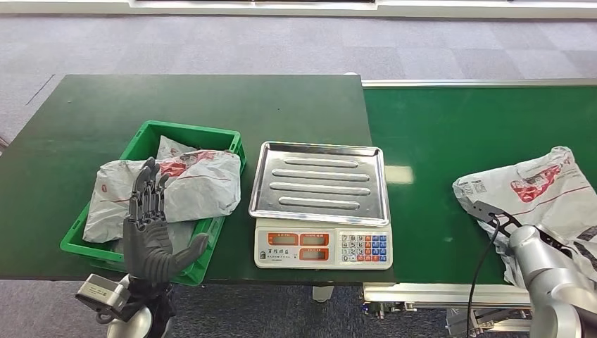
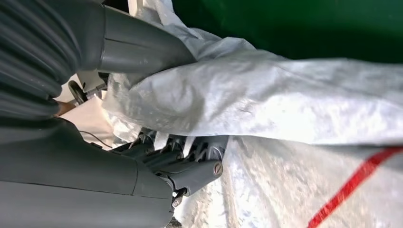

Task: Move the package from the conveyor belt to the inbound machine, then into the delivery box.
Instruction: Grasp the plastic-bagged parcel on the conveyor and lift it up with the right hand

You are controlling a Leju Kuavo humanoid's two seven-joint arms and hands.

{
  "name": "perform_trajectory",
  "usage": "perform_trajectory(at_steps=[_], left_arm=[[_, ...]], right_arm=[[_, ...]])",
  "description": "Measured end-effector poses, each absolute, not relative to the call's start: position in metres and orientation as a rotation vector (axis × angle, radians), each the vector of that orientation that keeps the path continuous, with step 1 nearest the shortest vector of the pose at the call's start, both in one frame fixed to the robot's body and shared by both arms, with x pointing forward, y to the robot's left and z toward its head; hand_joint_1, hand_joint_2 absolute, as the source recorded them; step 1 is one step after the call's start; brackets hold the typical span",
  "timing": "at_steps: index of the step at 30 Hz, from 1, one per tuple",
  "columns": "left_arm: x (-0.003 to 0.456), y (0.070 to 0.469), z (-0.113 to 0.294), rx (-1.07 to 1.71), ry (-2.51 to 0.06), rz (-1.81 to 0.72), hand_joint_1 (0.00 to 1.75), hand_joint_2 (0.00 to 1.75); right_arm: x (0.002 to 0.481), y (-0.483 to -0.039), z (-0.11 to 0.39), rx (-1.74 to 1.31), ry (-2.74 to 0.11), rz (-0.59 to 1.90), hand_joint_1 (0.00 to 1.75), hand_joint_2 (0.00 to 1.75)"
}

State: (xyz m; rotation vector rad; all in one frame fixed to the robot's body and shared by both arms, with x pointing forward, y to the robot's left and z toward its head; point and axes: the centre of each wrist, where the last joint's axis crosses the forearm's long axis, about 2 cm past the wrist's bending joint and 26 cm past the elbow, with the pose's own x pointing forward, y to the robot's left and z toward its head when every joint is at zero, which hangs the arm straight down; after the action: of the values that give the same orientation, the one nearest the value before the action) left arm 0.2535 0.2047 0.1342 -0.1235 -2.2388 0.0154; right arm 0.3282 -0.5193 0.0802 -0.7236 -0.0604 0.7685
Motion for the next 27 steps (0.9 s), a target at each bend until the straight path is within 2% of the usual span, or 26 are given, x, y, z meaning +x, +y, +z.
perform_trajectory(at_steps=[5, 12, 17, 21, 23, 27], left_arm=[[0.252, 0.205, 0.133, -0.119, -2.236, 0.015, 0.0, 1.75], [0.241, 0.208, 0.137, -0.099, -2.246, 0.034, 0.0, 1.75], [0.234, 0.209, 0.139, -0.08, -2.254, 0.049, 0.0, 1.75], [0.234, 0.21, 0.141, -0.051, -2.266, 0.061, 0.0, 1.75], [0.236, 0.21, 0.142, -0.047, -2.278, 0.062, 0.0, 1.75], [0.247, 0.209, 0.147, -0.062, -2.314, 0.046, 0.0, 1.75]], right_arm=[[0.33, -0.52, 0.082, -0.803, -0.131, 0.735, 1.75, 1.75], [0.35, -0.519, 0.103, -0.959, -0.564, 0.583, 1.75, 1.75], [0.367, -0.504, 0.122, -1.142, -1.082, 0.457, 1.75, 1.75], [0.383, -0.476, 0.149, -1.239, -1.527, 0.306, 1.75, 1.75], [0.388, -0.454, 0.162, -1.248, -1.711, 0.366, 1.75, 1.75], [0.398, -0.386, 0.19, -1.27, -1.907, 0.806, 1.75, 1.75]])
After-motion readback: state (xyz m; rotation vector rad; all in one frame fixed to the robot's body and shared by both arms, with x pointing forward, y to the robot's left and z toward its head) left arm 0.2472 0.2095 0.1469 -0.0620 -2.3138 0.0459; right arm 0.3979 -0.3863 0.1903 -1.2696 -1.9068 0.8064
